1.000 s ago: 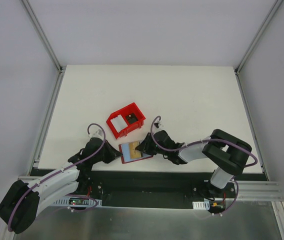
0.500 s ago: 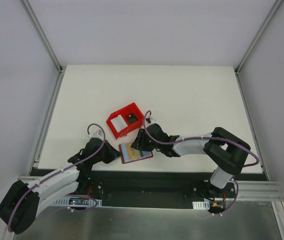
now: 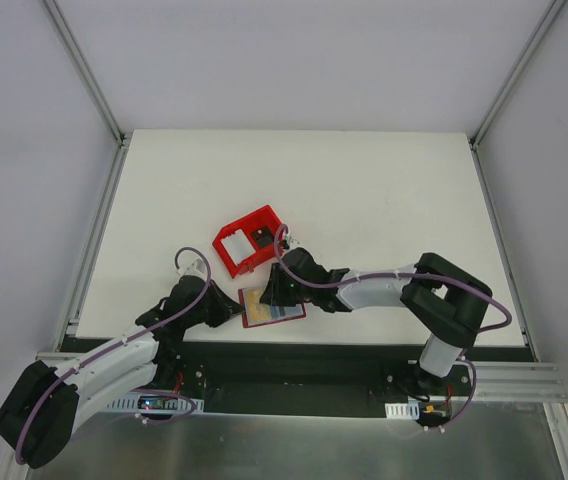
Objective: Put the credit cards into the card holder
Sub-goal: Insert the credit card into the card holder, then move the storage box to the center of the board.
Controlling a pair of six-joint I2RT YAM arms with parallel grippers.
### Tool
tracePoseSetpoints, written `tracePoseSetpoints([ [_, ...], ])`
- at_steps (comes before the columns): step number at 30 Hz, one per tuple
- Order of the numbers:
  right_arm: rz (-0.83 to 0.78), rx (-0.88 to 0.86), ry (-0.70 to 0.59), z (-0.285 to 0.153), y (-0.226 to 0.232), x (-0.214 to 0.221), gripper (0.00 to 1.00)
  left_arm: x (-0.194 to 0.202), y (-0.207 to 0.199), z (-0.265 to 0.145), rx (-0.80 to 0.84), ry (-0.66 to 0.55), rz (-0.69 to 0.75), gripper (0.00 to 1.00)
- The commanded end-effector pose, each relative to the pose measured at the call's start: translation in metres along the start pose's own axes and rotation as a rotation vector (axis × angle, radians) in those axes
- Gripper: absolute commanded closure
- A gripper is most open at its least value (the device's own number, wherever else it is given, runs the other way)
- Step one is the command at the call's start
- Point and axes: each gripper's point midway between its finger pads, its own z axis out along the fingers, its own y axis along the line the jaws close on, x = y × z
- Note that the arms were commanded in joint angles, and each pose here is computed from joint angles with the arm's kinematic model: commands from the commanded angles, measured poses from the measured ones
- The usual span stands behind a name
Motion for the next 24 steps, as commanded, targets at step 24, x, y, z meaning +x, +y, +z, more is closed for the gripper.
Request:
tracePoseSetpoints([
  [24, -0.329, 0.291, -0.141, -0.070, -0.015, -0.168, 0.41, 0.008, 0.015, -0.001, -0.039, 0.029, 0.012, 1.00],
])
